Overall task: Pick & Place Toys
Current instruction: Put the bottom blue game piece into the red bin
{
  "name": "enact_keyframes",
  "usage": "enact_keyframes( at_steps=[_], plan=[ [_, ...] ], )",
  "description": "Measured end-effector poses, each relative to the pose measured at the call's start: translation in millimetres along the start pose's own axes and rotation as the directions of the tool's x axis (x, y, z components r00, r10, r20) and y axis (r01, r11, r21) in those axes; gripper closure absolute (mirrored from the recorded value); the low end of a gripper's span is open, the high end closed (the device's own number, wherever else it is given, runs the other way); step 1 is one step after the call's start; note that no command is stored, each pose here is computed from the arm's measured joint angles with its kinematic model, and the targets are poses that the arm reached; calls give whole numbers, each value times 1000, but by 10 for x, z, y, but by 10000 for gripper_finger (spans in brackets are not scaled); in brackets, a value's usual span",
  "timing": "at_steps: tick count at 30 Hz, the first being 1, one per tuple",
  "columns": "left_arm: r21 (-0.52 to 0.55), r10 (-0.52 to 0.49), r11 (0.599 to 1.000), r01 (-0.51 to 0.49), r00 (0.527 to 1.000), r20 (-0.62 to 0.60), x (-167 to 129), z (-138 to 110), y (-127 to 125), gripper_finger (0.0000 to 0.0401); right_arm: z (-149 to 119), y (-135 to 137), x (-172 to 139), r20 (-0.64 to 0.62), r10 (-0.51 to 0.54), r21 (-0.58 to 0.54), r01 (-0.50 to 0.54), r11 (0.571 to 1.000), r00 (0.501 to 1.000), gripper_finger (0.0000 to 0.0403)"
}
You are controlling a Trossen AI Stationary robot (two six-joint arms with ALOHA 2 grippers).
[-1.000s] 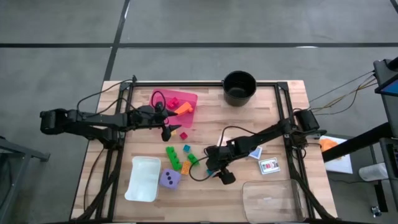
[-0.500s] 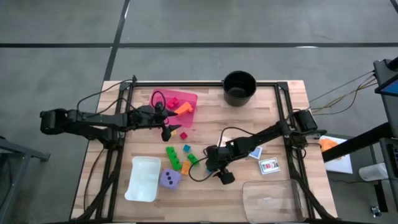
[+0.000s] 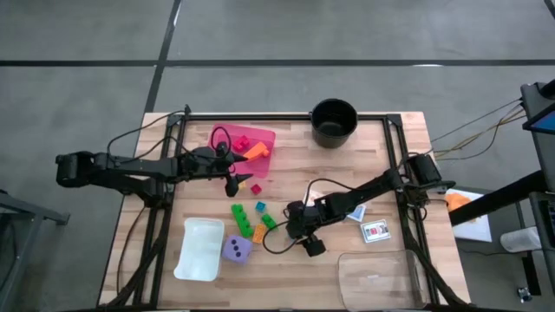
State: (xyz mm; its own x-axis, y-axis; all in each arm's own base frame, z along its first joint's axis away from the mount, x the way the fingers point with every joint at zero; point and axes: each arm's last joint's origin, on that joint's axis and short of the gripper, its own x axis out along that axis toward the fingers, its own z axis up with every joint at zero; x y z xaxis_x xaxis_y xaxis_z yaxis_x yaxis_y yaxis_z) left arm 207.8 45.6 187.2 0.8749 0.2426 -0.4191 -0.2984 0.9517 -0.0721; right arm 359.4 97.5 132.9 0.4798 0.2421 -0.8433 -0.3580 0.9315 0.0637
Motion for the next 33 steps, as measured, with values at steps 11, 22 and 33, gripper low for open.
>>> enact_keyframes(
  at_steps=[11,22,33],
  plan=[
    [0,0,1000,0,1000,-2,0,-2,0,85,188,99,-199,-4,-37,-20,36,999,999,110],
    [1,1,1000,-1,1000,-11,0,-11,1,86,216,113,-220,-11,-54,-26,54,998,998,22],
    [4,1,1000,-1,1000,-11,0,-11,1,86,254,72,-238,10,-92,-42,92,995,996,20]
  ],
)
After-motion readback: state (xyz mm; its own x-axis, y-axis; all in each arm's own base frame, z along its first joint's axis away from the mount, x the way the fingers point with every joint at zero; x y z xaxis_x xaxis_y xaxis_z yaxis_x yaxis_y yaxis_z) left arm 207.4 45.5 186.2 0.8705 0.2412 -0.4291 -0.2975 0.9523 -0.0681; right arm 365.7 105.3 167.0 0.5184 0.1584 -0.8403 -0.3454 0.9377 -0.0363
